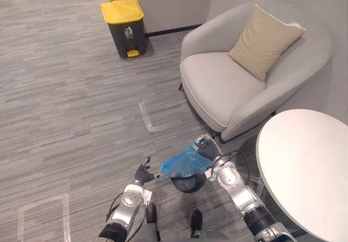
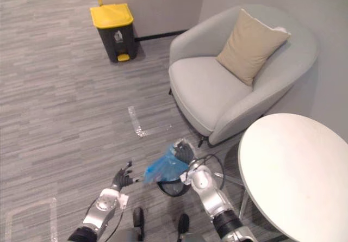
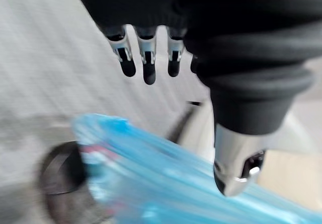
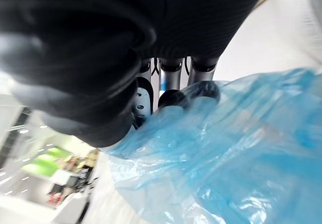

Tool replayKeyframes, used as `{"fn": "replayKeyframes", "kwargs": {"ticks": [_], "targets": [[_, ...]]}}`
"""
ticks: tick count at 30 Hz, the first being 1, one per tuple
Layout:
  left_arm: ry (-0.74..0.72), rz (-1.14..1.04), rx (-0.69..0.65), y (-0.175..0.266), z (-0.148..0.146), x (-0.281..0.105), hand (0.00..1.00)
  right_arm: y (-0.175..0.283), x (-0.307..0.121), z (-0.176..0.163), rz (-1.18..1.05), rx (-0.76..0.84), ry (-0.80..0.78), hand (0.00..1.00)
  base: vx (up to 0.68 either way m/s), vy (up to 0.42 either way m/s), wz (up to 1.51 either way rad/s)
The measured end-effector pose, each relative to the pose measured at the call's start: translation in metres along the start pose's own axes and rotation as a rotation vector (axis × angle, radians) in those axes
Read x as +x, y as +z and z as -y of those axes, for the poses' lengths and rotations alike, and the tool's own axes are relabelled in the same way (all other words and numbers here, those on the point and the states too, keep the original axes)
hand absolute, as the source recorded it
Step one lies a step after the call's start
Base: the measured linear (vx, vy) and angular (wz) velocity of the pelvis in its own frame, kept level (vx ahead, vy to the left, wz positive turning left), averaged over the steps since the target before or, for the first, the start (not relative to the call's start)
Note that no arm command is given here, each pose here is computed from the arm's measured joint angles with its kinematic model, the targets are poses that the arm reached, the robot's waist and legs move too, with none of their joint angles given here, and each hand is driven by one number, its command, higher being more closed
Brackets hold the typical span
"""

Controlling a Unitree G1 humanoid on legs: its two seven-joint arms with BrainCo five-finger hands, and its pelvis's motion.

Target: Gather rubbish on tea table into small bin, then transfer packed bag to large trash can.

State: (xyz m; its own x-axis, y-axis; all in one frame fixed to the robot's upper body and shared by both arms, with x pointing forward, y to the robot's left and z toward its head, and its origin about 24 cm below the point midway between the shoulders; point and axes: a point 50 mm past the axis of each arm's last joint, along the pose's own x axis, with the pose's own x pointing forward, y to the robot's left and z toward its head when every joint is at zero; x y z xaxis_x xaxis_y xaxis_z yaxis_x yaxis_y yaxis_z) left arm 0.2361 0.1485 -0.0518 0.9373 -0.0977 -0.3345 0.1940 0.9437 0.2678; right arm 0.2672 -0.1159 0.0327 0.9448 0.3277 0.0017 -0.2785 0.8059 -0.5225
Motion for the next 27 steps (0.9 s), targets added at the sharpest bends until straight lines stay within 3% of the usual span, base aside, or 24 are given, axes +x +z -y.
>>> {"fn": "replayKeyframes", "kwargs": {"ticks": [10,16,27], "targets": [[-0.112,0.100,0.104,0.017,0.003,-0.003,0.00,0.037,0.001,0.005,0.179,0.100,0.087,1.00,0.01,0.025,-0.06],[-0.163,0.195,0.250,0.041,0.007,0.009,0.00,0.056,0.007,0.001,0.259,0.121,0.175,1.00,0.01,0.008,-0.06],[-0.227,0.283,0.431,0.055,0.015,0.011,0.00,0.060,0.006,-0.012,0.278,0.092,0.267,1.00,0.00,0.010,-0.08]]}}
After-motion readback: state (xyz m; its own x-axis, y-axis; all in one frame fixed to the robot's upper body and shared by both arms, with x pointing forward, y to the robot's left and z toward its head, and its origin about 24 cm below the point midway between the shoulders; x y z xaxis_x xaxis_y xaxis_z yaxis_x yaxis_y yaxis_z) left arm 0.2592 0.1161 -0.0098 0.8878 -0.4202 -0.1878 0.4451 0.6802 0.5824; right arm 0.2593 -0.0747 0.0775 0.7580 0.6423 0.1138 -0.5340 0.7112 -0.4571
